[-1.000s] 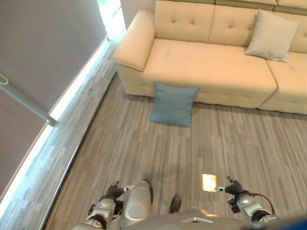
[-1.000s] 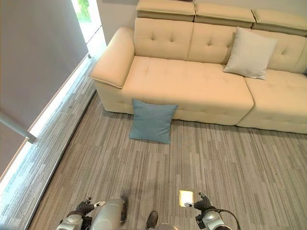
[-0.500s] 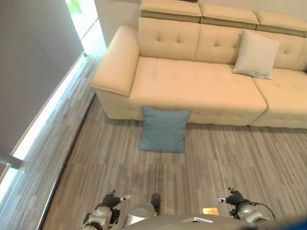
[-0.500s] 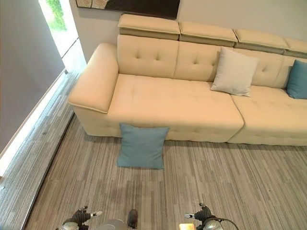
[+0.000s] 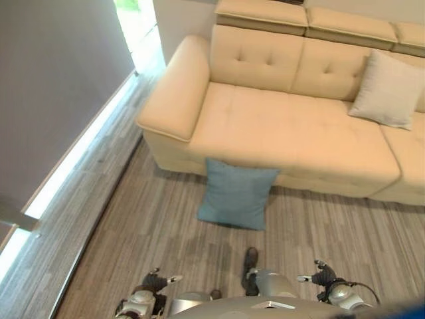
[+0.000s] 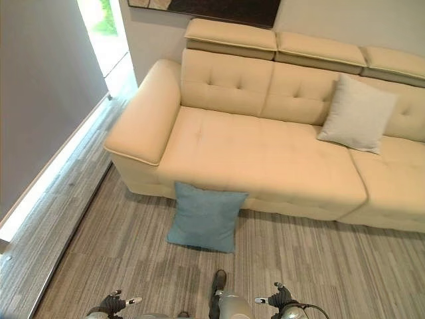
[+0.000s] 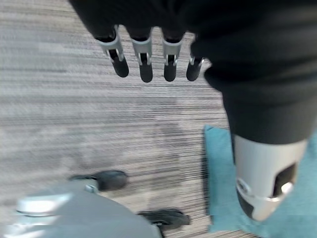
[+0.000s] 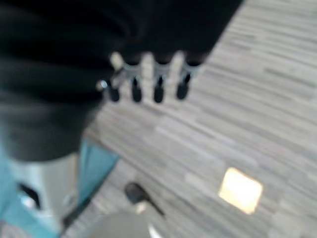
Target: Pick up all the scattered cushions and arrange them neatly on the sofa.
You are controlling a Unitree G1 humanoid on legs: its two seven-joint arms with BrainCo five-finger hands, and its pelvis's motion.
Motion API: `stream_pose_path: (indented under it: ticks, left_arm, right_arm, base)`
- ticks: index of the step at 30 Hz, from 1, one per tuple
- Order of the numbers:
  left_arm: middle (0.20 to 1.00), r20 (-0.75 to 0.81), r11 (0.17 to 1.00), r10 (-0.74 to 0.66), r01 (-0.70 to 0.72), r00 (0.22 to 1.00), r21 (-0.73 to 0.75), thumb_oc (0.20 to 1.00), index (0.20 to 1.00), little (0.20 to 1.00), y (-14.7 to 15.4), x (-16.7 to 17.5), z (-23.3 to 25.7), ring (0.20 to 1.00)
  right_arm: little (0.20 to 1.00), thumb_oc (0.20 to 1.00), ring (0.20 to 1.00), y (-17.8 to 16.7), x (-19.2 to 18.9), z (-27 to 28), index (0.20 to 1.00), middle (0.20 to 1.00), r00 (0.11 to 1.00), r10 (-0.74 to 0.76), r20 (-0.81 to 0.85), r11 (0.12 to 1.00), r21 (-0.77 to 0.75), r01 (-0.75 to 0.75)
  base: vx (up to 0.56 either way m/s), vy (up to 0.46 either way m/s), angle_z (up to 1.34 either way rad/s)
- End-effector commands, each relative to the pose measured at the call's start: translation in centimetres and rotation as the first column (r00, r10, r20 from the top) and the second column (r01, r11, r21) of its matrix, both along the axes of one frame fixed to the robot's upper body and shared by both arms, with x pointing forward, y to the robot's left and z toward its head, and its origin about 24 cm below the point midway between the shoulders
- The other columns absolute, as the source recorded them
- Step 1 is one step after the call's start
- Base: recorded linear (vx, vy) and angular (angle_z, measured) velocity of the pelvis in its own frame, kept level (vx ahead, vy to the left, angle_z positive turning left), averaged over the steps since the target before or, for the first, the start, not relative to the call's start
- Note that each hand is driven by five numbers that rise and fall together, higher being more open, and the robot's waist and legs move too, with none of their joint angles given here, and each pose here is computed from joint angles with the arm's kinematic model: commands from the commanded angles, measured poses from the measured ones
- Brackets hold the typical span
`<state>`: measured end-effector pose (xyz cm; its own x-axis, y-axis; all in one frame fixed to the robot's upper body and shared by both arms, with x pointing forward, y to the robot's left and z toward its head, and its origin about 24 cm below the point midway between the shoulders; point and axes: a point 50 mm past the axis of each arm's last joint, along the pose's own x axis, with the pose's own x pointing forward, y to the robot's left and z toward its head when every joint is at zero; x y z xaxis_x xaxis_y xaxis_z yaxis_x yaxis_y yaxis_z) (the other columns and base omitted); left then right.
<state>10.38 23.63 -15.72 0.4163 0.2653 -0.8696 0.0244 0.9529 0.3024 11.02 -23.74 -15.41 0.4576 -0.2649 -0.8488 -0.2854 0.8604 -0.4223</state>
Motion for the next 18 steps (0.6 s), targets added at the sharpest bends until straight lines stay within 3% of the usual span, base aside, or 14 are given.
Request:
stream_pose_path:
  ticks: [1,9,18]
  left_arm:
    - [1.0,0.028,0.999,-0.048,0.048,0.998,0.001,1.0,1.0,1.0,-0.4,1.2,0.2,1.0]
    - [1.0,0.078,0.997,-0.07,0.071,0.995,-0.019,1.0,1.0,1.0,-1.3,2.9,0.6,1.0]
    - [1.0,0.052,0.999,-0.043,0.044,0.998,-0.02,1.0,1.0,1.0,-0.9,1.9,0.4,1.0]
  right_arm:
    - [1.0,1.0,1.0,-1.5,2.3,1.2,1.0,1.0,0.997,-0.01,0.082,1.0,-0.027,0.012]
    - [1.0,1.0,1.0,-2.1,3.5,1.8,1.0,1.0,0.989,-0.047,0.138,0.998,-0.033,0.052]
    - [1.0,1.0,1.0,-1.9,2.3,1.3,1.0,1.0,0.994,-0.05,0.099,0.998,-0.032,0.054]
  base:
    - [0.22,-0.137,0.2]
    - [0.1,-0.068,0.23]
    - [0.15,0.129,-0.28]
